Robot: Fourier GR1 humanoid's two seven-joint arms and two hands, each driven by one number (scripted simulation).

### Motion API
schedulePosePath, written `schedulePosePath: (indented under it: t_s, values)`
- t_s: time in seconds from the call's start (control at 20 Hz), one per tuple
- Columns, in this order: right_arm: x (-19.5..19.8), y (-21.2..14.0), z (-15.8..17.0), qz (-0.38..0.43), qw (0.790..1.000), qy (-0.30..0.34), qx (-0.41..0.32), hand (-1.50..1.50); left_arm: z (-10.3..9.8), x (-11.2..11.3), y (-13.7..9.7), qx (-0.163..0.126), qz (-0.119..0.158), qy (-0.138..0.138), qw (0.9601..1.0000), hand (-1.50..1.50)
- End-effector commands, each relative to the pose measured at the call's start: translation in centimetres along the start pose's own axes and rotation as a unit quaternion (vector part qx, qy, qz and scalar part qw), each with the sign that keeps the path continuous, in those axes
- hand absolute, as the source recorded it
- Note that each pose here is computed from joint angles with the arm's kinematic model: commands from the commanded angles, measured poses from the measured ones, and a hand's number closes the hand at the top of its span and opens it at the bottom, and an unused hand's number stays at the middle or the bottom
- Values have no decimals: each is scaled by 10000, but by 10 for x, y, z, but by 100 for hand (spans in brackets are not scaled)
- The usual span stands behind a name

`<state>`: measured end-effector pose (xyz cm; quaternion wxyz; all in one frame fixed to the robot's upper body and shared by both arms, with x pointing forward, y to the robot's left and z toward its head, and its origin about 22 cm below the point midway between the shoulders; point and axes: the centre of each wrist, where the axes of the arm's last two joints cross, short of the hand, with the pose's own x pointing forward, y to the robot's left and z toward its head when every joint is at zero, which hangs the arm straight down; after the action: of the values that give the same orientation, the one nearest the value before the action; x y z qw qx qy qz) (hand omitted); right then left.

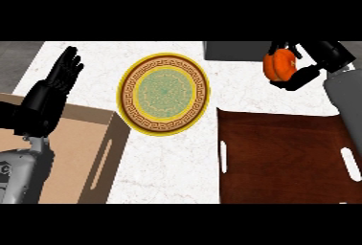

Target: Pick the squash from the tray and place it in the plate

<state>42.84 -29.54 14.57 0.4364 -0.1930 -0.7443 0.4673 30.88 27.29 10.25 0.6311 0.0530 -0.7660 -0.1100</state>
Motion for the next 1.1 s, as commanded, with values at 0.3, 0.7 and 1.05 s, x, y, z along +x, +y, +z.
schedulePosePath:
  t_s: [0.3, 0.7, 1.05]
  values:
    - [76, 15, -72, -514, 9957, -698, 333, 150, 5, -7, 5, 59, -37, 25, 10000, 0]
    - [132, 68, -119, -972, 9912, -599, 670, 150, 10, 4, 1, -8, -3, 97, 10000, 0]
    - [168, 125, -140, -712, 9943, -348, 708, 150, 12, -15, -3, -125, 92, -27, 9999, 0]
